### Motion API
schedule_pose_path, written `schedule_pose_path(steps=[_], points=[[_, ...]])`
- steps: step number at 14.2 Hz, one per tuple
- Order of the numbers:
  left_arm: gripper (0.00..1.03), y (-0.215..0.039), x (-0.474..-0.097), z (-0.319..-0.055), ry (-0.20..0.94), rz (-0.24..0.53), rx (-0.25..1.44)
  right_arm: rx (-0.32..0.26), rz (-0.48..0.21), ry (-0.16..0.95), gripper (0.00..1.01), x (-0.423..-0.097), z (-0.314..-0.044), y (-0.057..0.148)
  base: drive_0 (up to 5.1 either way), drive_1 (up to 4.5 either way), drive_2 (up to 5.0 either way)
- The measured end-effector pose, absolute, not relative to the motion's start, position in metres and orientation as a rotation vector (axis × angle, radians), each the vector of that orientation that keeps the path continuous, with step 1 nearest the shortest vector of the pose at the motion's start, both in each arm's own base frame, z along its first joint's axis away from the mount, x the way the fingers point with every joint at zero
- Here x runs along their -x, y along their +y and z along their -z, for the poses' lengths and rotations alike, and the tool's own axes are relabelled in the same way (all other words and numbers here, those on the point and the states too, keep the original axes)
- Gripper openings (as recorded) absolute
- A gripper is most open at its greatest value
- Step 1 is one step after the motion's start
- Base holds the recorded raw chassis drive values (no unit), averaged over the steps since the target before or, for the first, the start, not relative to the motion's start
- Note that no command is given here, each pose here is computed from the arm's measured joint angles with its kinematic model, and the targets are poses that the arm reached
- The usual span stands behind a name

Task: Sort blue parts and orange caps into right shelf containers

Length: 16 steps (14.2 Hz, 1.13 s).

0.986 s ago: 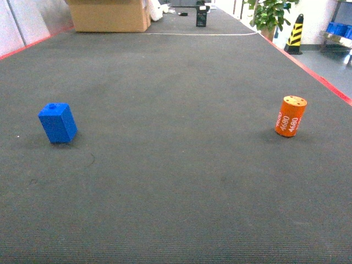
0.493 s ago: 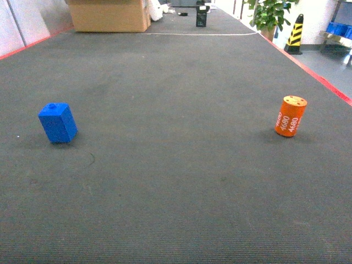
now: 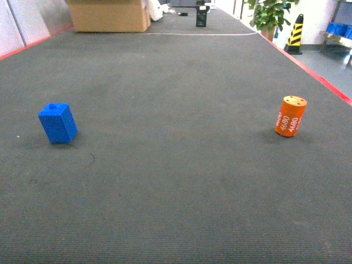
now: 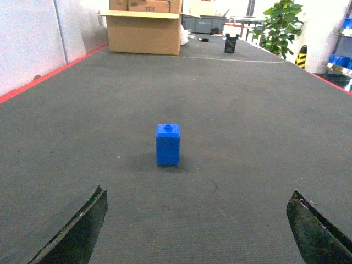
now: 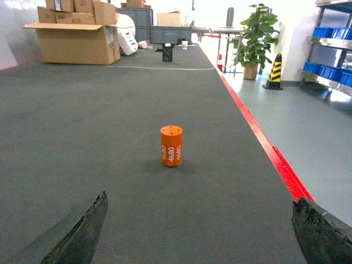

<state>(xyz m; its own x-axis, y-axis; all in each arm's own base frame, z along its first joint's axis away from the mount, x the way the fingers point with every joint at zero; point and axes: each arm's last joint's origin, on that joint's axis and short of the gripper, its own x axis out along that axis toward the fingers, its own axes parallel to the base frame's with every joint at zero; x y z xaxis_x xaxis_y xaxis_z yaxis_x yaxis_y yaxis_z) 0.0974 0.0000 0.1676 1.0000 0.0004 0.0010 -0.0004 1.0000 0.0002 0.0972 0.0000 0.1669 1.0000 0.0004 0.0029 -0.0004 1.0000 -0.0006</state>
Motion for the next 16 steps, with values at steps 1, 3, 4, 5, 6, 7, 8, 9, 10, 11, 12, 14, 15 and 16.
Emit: schedule_pose_path(steps=[1, 3, 4, 5, 6, 7, 8, 9, 10, 11, 12, 14, 15, 16], points=[[0.98, 0.0, -0.097, -0.168, -0.001, 0.0, 0.0, 0.001, 0.0, -0.003, 0.98, -0.097, -0.167, 0.0, 0.0, 0.0, 0.0], [0.98, 0.0, -0.097, -0.168, -0.001, 0.0, 0.0, 0.001, 0.0, -0.003, 0.98, -0.097, -0.167, 0.0, 0.0, 0.0, 0.0], [0.98, 0.0, -0.097, -0.168, -0.001, 0.0, 0.0, 0.001, 0.0, -0.003, 0.98, -0.097, -0.167, 0.0, 0.0, 0.0, 0.0], [0.98, 0.0, -0.097, -0.168, -0.001, 0.0, 0.0, 0.001, 0.0, -0.003, 0.98, -0.097, -0.167, 0.0, 0.0, 0.0, 0.0], [0.98, 0.0, -0.097, -0.168, -0.001, 0.0, 0.0, 0.001, 0.0, -0.003, 0.98, -0.097, -0.167, 0.0, 0.0, 0.0, 0.0], [0.98, 0.0, -0.097, -0.168, -0.001, 0.0, 0.0, 0.001, 0.0, -0.003, 0.98, -0.097, -0.167, 0.0, 0.0, 0.0, 0.0], [0.98, 0.0, -0.097, -0.168, -0.001, 0.0, 0.0, 0.001, 0.0, -0.003, 0.98, -0.097, -0.167, 0.0, 0.0, 0.0, 0.0], [0.98, 0.0, -0.097, -0.168, -0.001, 0.0, 0.0, 0.016, 0.004, 0.059, 0.98, -0.097, -0.165, 0.0, 0.0, 0.0, 0.0], [0.98, 0.0, -0.097, -0.168, -0.001, 0.0, 0.0, 0.041, 0.005, 0.188, 0.98, -0.102, -0.164, -0.001, 0.0, 0.0, 0.0], [0.98, 0.0, -0.097, -0.168, -0.002, -0.001, 0.0, 0.045, 0.023, 0.236, 0.98, -0.117, -0.167, -0.005, 0.0, 0.0, 0.0], [0.98, 0.0, -0.097, -0.167, 0.0, 0.0, 0.0, 0.045, 0.028, 0.231, 0.98, -0.132, -0.173, -0.006, 0.0, 0.0, 0.0], [0.98, 0.0, -0.097, -0.168, -0.001, -0.001, 0.0, 0.048, 0.002, 0.203, 0.98, -0.183, -0.193, -0.005, 0.0, 0.0, 0.0], [0.98, 0.0, -0.097, -0.168, -0.001, 0.0, 0.0, 0.048, -0.014, 0.215, 0.98, -0.213, -0.197, -0.003, 0.0, 0.0, 0.0], [0.98, 0.0, -0.097, -0.168, -0.001, 0.0, 0.0, 0.051, -0.028, 0.247, 0.98, -0.246, -0.195, 0.001, 0.0, 0.0, 0.0]])
